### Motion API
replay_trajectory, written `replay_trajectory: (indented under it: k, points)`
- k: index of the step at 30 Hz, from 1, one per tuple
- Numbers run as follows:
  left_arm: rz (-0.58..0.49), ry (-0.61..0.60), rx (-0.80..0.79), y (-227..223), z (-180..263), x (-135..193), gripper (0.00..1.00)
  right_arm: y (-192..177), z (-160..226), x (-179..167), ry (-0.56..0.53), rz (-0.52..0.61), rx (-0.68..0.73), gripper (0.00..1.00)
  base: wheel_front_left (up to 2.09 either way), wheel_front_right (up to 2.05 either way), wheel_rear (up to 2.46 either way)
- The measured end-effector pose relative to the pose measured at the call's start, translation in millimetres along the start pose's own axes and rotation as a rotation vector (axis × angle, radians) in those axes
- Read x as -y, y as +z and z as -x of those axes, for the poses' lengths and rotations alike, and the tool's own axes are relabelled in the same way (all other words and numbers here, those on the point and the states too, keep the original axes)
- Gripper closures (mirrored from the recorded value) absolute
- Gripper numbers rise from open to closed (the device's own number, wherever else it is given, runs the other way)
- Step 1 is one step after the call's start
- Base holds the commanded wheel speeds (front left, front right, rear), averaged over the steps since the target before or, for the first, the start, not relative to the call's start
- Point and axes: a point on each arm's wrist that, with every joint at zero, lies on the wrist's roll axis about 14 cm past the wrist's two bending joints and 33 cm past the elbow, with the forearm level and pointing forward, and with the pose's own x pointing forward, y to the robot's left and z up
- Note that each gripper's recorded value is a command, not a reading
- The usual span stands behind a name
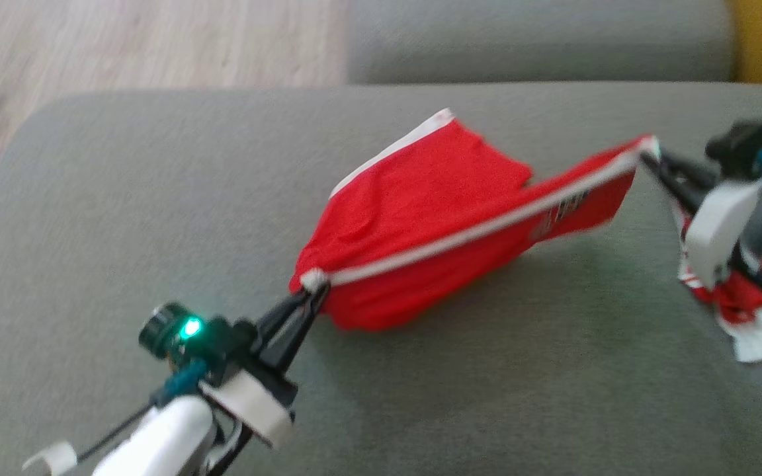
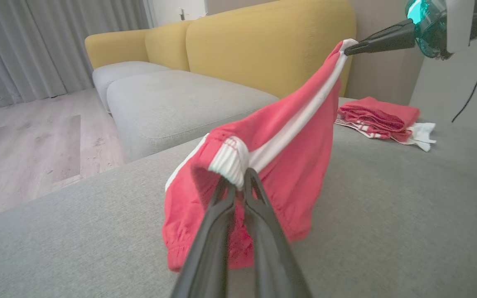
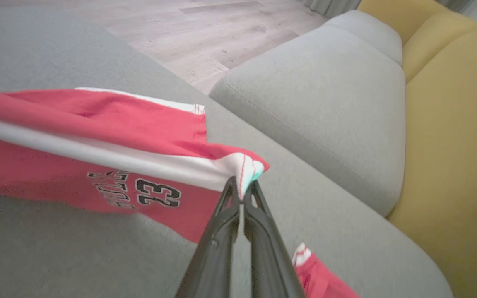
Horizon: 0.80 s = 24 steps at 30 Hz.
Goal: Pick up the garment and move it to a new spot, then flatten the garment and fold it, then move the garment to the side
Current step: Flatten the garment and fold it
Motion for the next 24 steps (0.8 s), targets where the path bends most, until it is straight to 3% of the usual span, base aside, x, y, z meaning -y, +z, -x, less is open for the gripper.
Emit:
replay_trajectory:
  k: [11,24]
  points:
    - [0.035,0.130,-0.106,-28.0,-18.6,-57.0,1.00,40.3,-106.9,-10.1,0.096,0.148,-0.024,1.00,0.00,0.00,0.00]
    - [0.040,0.194,-0.221,-65.6,-33.1,-94.5,1.00,24.9,-194.5,-33.8,0.196,0.246,-0.113,1.00,0.00,0.00,0.00]
